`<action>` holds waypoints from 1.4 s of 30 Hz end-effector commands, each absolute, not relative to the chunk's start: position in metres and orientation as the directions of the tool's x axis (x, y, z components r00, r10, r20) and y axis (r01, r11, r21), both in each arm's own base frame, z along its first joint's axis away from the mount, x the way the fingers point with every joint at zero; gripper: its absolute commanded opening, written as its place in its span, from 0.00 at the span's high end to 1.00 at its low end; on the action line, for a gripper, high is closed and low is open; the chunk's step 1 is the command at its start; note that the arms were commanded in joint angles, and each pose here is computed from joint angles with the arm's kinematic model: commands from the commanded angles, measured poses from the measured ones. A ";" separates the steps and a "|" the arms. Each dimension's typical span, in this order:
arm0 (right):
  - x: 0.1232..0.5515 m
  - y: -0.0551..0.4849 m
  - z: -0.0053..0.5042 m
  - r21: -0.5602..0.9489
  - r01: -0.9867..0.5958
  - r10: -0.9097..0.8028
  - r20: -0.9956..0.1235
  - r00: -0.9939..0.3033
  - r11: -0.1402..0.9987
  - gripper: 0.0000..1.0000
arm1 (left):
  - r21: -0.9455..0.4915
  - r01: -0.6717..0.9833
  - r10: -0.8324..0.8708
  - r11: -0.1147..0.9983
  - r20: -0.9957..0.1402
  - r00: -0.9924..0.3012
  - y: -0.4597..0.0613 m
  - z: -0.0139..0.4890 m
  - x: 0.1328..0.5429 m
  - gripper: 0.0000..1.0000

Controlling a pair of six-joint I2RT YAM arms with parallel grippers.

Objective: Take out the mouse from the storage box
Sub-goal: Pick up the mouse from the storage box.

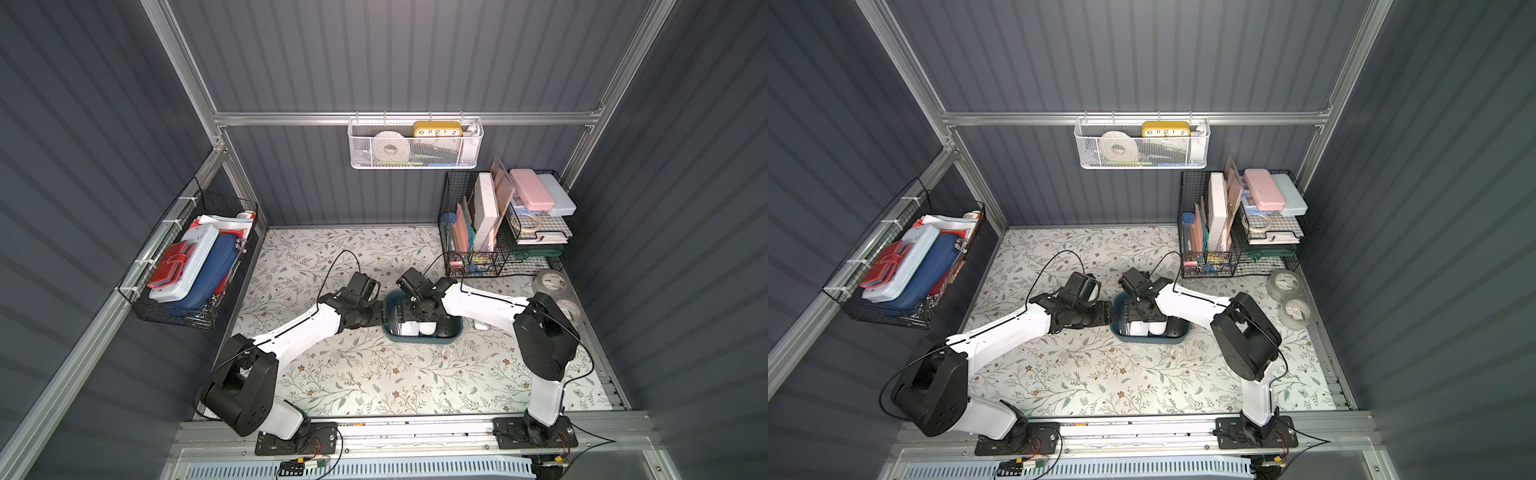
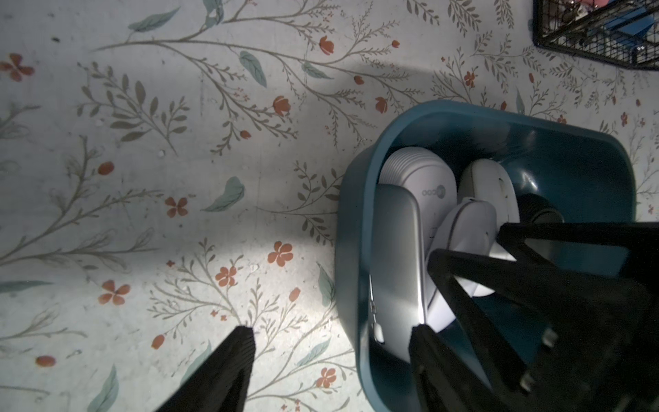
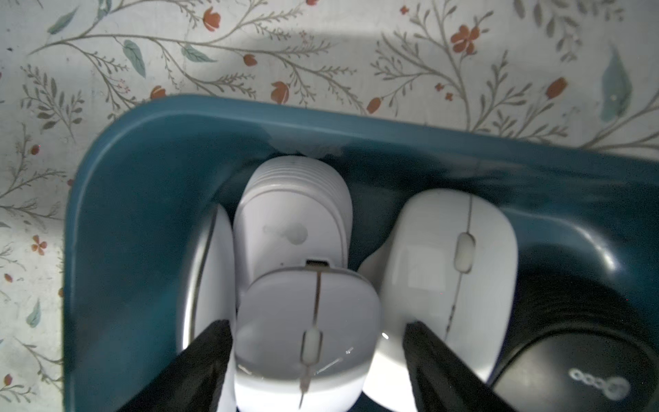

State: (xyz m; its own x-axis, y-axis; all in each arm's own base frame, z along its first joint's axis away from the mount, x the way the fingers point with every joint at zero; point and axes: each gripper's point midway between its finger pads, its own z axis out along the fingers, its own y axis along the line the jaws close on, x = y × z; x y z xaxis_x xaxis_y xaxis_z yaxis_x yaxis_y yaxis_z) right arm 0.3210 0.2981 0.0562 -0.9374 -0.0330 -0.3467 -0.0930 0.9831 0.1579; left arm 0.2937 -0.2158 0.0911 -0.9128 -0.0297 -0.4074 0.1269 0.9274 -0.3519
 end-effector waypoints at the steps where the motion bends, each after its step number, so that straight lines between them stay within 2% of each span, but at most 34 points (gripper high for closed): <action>1: 0.324 0.301 0.050 0.146 -0.075 -0.021 -0.342 -0.939 0.986 0.20 | -0.384 0.133 -0.058 0.914 -0.448 -0.892 -0.216 0.103 0.295 0.24; 8: 0.321 0.307 0.044 0.148 -0.081 -0.029 -0.328 -0.944 0.986 0.26 | -0.387 0.130 -0.063 0.913 -0.448 -0.892 -0.215 0.102 0.293 0.22; 16: 0.319 0.312 0.040 0.136 -0.091 -0.042 -0.326 -0.945 0.987 0.29 | -0.384 0.122 -0.071 0.915 -0.451 -0.889 -0.214 0.102 0.294 0.20; 21: 0.321 0.311 0.044 0.131 -0.094 -0.045 -0.337 -0.941 0.987 0.37 | -0.376 0.116 -0.076 0.919 -0.458 -0.886 -0.211 0.104 0.294 0.18; 27: 0.323 0.309 0.064 0.135 -0.105 -0.048 -0.372 -0.927 0.985 0.45 | -0.380 0.114 -0.084 0.918 -0.467 -0.880 -0.209 0.106 0.293 0.14; 35: 0.326 0.295 0.113 0.124 -0.121 -0.052 -0.459 -0.887 0.985 0.45 | -0.387 0.122 -0.091 0.914 -0.490 -0.867 -0.206 0.114 0.291 0.10; 42: 0.317 0.255 0.142 0.084 -0.083 -0.033 -0.480 -0.877 0.993 0.45 | -0.381 0.126 -0.087 0.916 -0.495 -0.865 -0.203 0.113 0.288 0.07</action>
State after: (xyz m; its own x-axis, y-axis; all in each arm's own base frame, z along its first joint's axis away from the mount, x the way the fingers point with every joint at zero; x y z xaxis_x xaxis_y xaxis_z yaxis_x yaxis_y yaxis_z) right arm 0.3184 0.2786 0.1326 -0.8842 -0.0302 -0.4661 -0.1047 0.9853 0.1349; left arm 0.2917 -0.2083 0.1133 -0.8670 -0.0803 -0.4918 0.1334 0.9136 -0.3842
